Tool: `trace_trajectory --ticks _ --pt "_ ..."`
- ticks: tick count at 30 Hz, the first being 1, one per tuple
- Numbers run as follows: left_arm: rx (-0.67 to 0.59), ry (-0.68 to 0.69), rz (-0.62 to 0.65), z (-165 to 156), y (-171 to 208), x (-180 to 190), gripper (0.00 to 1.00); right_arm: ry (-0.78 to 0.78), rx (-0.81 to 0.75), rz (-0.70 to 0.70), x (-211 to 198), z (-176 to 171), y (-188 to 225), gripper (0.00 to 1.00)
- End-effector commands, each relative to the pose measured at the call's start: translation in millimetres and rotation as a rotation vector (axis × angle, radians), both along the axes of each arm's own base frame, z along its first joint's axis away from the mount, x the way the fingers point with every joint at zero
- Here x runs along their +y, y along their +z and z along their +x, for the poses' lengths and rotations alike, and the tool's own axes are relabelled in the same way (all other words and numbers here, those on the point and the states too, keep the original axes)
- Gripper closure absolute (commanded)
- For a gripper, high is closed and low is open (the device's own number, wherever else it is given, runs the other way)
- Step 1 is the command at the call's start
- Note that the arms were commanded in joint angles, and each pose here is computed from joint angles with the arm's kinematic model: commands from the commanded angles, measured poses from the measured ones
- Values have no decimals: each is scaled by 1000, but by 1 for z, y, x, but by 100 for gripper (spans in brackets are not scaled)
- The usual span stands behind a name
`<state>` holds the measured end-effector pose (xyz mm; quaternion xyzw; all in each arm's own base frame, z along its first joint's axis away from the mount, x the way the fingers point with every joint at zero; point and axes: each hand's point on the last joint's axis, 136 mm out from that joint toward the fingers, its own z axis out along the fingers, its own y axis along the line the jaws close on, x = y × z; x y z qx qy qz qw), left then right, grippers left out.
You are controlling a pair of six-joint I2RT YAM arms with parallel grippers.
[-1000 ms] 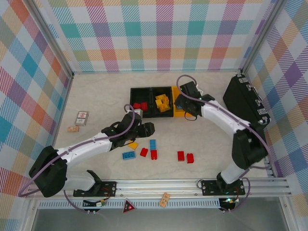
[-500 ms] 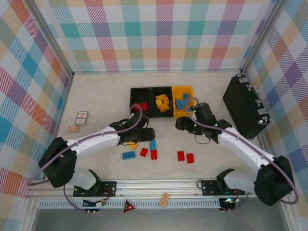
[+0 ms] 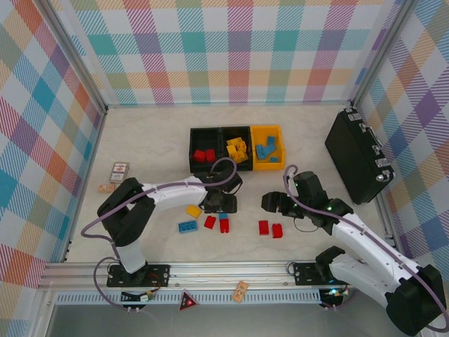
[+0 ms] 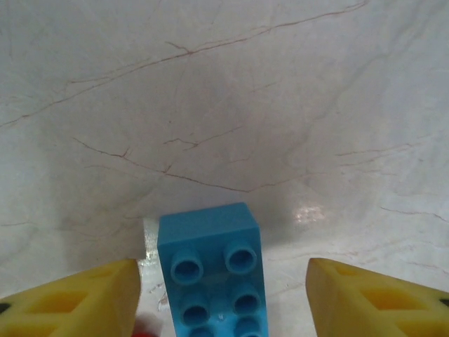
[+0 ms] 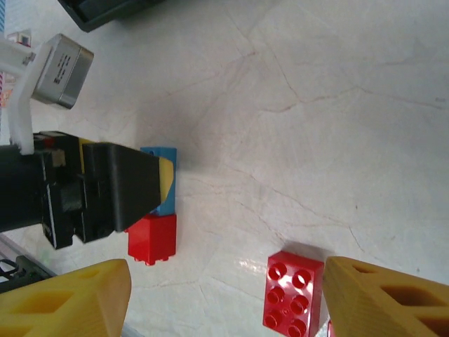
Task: Sort the legos into containers by color
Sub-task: Pick up the lego from the middle-left of the table, then place the lego in the container.
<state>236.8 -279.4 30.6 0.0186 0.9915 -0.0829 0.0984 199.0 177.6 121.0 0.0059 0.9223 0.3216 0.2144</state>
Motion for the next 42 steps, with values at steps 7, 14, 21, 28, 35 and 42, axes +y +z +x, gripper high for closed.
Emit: trace_trajectory --ticks 7,14,21,28,35,42 --pt "-17 -2 89 3 0 6 66 -5 27 39 1 -10 -7 27" --pt "-91 -31 77 21 20 -5 77 -17 27 71 3 -11 -11 27" --pt "-167 -77 22 51 52 -31 78 -119 22 24 -14 -7 -14 27" --pt "-237 -109 -47 88 84 -63 78 -309 24 -9 -45 -5 -26 25" --pt "-291 -135 -113 127 103 -98 78 -391 -39 7 -62 8 -10 25" --pt "-344 -142 -154 163 117 -124 77 -399 -70 17 -67 25 8 25"
